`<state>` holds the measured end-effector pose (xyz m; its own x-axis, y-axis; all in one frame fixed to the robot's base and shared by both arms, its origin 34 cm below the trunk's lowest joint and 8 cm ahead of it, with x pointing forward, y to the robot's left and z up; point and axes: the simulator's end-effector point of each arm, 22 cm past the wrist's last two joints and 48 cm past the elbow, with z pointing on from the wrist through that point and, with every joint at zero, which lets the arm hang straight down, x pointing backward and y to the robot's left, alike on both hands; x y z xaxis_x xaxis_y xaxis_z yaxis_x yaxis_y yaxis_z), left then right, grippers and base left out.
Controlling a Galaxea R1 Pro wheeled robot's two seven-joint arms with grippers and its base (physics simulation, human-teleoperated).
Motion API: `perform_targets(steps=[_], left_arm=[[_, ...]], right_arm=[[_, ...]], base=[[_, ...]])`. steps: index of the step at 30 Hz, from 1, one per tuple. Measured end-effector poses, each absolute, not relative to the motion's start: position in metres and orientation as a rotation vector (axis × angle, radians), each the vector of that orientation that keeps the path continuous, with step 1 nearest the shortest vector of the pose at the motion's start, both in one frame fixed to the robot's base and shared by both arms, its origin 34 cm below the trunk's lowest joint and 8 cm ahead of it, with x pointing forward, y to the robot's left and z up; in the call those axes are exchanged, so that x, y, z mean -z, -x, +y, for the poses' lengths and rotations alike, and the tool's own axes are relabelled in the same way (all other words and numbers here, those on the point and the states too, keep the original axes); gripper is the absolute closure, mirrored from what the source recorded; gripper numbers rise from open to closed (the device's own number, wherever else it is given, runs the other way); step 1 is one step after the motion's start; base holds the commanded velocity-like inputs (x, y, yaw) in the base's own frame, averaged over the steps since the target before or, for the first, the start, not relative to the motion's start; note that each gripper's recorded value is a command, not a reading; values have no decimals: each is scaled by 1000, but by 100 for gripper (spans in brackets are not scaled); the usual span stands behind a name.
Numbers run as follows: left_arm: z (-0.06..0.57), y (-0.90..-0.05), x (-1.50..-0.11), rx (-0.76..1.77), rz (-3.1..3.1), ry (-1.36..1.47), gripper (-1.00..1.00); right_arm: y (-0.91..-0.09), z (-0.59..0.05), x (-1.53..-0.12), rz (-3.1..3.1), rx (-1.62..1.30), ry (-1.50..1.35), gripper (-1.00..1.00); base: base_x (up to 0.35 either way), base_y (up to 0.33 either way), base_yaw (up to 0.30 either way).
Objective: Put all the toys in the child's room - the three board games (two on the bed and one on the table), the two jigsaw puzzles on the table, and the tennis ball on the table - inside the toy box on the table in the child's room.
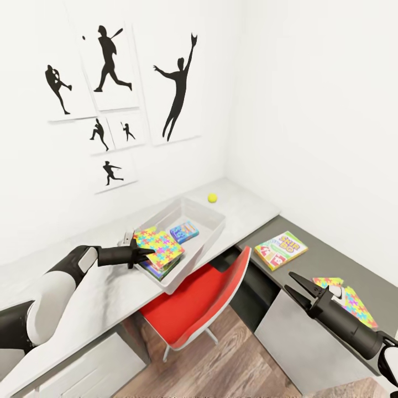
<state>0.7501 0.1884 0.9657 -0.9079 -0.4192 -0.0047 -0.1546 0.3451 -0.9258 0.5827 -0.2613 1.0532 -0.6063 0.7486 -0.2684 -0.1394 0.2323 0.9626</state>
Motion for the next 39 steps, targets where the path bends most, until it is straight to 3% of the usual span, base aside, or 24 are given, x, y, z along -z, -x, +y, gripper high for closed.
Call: perform_targets(steps=[1,2,18,33,39], left_arm=[[188,-750,-965,1590,2368,518,100],[188,-750,-964,1590,2369,519,-100],[194,-765,-979,1640,2283,556,-100],[293,-773,-1017,1623,2110,608,-100],[295,-773,-1042,1711,2012,557,-100]], right_arm=[[-583,-261,-1053,1745,-1475,-568,-100],[-583,-261,-1052,1745,-1475,-570,-100],[-584,-260,-1048,1747,-1477,-579,-100],[-584,-260,-1047,1749,-1475,-580,-100],[-584,-259,-1047,1748,-1478,-581,-100]], base=[[0,0,0],[0,0,0],[0,0,0],[0,0,0],[0,0,0]])
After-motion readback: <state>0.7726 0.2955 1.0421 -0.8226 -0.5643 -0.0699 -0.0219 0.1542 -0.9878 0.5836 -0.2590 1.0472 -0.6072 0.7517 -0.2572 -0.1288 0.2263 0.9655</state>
